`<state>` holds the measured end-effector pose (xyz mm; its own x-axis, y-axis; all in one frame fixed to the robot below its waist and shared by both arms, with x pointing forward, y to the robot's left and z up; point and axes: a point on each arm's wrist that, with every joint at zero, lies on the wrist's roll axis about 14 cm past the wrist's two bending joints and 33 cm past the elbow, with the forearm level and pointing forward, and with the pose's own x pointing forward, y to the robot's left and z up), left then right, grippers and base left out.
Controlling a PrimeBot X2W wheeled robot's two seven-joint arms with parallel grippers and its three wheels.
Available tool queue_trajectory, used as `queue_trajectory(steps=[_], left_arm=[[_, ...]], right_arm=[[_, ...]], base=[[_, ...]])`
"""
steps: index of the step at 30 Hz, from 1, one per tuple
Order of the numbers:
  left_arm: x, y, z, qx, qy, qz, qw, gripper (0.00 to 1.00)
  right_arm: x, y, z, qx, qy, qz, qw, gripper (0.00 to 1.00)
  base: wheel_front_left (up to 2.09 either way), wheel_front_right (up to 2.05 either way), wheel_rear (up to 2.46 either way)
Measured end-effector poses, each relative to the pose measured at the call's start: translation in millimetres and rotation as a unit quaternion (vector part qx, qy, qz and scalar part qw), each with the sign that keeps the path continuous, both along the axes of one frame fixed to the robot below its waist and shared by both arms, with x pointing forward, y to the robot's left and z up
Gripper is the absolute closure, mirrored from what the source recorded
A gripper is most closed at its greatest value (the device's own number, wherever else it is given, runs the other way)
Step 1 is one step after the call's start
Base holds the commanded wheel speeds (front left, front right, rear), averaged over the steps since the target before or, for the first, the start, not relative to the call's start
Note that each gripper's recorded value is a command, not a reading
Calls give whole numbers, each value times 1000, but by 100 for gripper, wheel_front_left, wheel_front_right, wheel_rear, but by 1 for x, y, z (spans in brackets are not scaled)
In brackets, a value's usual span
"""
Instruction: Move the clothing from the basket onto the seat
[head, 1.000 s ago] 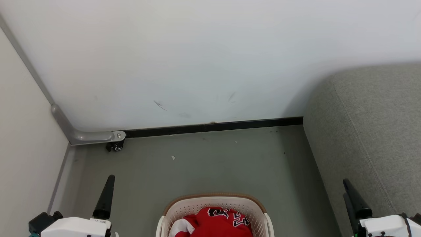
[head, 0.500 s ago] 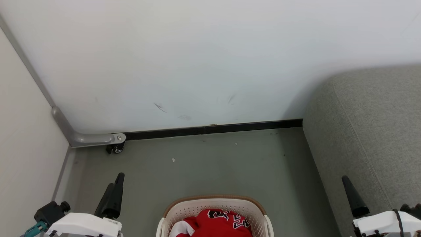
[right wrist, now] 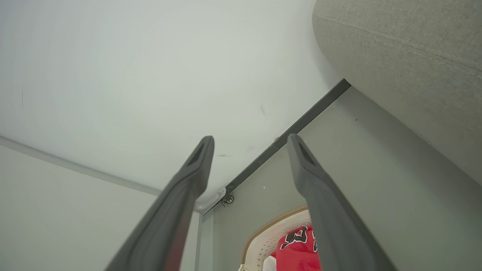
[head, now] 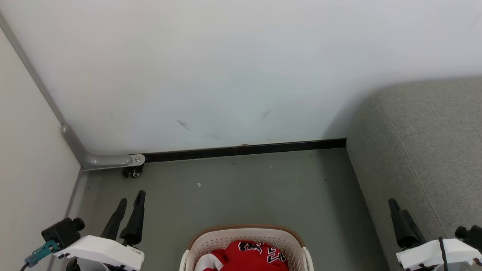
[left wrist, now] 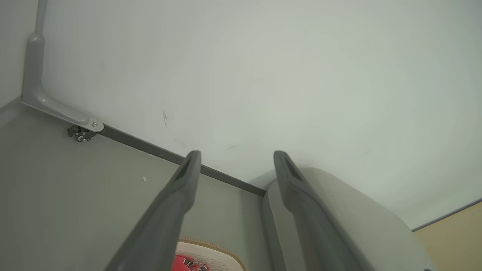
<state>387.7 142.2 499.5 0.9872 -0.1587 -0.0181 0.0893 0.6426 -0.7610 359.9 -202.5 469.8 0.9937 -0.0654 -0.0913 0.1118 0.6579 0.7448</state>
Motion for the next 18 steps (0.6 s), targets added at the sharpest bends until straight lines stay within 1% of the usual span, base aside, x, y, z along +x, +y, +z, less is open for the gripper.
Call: queue_trajectory(steps=[5,8,18], left_arm=[[-2,-4,2,47,-15,-8,999,0],[-2,-8,6,85,-29,-17,996,0],[-2,-12,15,161,-64,-24,985,0]], right_arm=[[0,1,6,-41,-10,4,999,0],[1,1,10,-76,-18,7,997,0],[1,3,19,-149,-35,13,988,0]], base=[[0,0,0],[0,0,0],[0,0,0]])
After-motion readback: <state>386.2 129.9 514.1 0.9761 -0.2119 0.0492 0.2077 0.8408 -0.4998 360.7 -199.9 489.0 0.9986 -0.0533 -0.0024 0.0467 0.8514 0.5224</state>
